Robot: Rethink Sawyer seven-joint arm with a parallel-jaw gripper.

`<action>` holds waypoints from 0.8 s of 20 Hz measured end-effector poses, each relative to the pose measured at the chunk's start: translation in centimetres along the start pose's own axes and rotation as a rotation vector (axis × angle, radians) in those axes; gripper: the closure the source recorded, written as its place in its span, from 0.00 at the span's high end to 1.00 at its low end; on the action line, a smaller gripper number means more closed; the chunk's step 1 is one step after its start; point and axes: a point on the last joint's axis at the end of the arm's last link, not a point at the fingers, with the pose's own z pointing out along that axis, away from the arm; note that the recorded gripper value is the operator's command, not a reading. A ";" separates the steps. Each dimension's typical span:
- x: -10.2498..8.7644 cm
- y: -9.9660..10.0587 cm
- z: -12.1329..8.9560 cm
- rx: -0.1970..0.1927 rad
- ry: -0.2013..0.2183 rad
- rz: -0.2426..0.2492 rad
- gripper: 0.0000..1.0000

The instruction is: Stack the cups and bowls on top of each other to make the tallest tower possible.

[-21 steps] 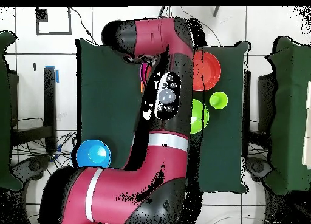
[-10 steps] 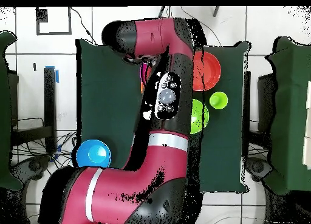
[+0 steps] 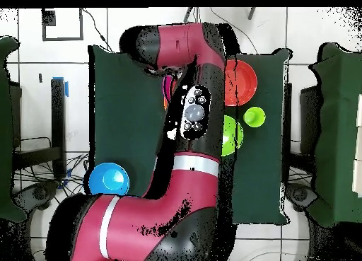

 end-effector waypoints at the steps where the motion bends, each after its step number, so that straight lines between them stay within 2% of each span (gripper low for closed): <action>1: 0.0 0.0 0.0 0.000 0.000 0.000 1.00; 16: 0.0 0.0 0.0 0.000 0.000 0.000 1.00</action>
